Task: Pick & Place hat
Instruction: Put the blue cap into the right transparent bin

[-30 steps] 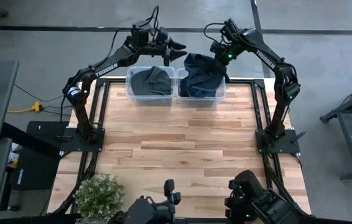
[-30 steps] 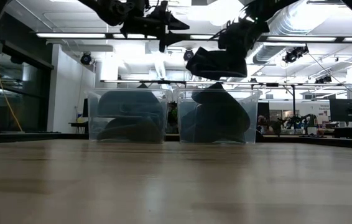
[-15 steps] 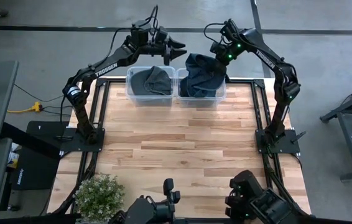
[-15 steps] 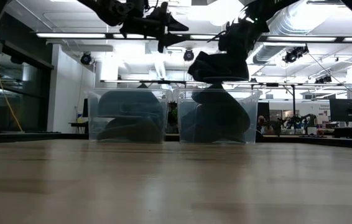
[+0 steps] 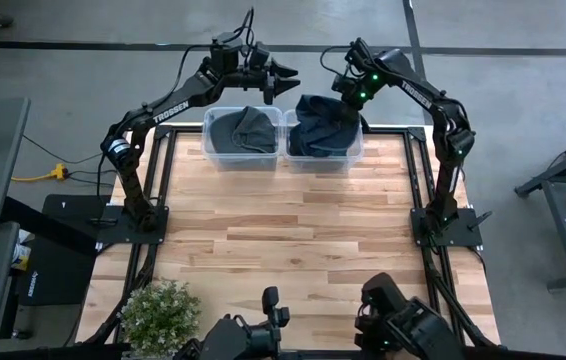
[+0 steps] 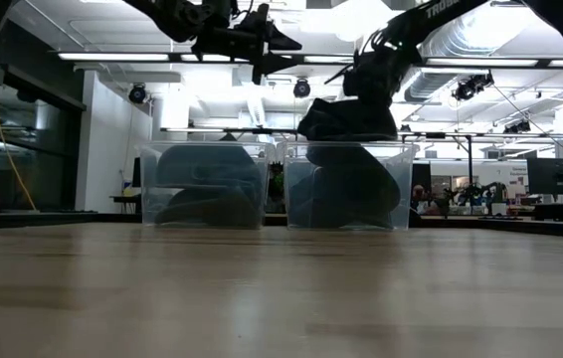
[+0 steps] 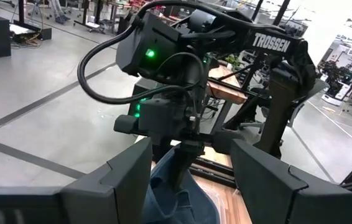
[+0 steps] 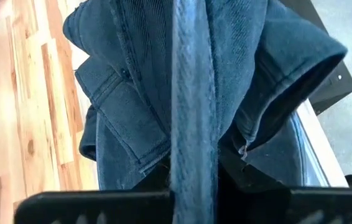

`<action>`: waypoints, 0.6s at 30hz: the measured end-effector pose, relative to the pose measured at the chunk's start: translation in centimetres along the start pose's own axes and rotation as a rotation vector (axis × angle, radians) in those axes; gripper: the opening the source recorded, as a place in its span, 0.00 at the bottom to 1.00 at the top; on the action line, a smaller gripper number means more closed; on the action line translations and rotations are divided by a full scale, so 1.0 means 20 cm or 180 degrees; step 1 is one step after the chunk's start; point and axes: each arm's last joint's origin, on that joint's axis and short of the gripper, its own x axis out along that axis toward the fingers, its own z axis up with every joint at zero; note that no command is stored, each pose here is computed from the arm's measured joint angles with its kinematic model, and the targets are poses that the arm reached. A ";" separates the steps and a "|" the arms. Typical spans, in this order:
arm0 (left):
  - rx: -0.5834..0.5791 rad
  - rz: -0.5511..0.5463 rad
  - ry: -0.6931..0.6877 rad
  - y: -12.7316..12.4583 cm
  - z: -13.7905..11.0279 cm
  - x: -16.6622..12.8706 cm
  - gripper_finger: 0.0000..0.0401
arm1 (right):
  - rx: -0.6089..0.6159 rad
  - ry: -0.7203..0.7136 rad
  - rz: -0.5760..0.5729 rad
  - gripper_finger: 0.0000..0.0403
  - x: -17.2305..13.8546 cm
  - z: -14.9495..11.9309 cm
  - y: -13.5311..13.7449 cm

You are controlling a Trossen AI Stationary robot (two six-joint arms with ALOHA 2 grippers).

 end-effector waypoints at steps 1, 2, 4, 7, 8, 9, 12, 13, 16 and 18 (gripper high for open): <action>0.0000 0.0000 0.0000 0.00 0.00 0.00 0.54 | 0.0011 0.0016 0.0007 0.07 0.01 0.00 0.00; 0.0000 0.0000 0.0000 0.00 0.00 0.00 0.54 | 0.0022 0.0036 0.0005 0.07 0.01 0.00 -0.01; 0.0000 0.0000 0.0000 0.00 0.00 0.00 0.54 | 0.0039 0.0083 -0.0032 0.07 0.02 -0.01 -0.01; 0.0000 0.0001 0.0000 0.00 0.00 0.00 0.54 | 0.0057 0.0175 -0.0150 0.07 0.01 -0.02 -0.01; 0.0000 0.0000 0.0000 0.00 0.00 0.00 0.54 | 0.0070 0.0198 -0.0166 0.07 0.01 -0.02 -0.01; 0.0000 0.0000 0.0000 0.00 0.00 0.00 0.54 | 0.0085 0.0220 -0.0183 0.07 0.01 -0.02 -0.01; -0.0001 -0.0013 0.0003 0.00 0.00 0.00 0.54 | 0.0127 0.0235 -0.0188 0.07 0.01 -0.02 -0.01; -0.0002 -0.0018 0.0004 0.00 0.00 0.00 0.54 | 0.0136 0.0247 -0.0179 0.07 0.02 -0.02 0.00; -0.0043 -0.0025 0.0005 0.00 0.00 0.00 0.54 | 0.0154 0.0321 -0.0144 0.07 0.03 -0.02 0.02; -0.0085 -0.0027 0.0007 0.00 0.00 0.00 0.54 | 0.0141 0.0336 -0.0129 0.07 0.05 -0.01 0.03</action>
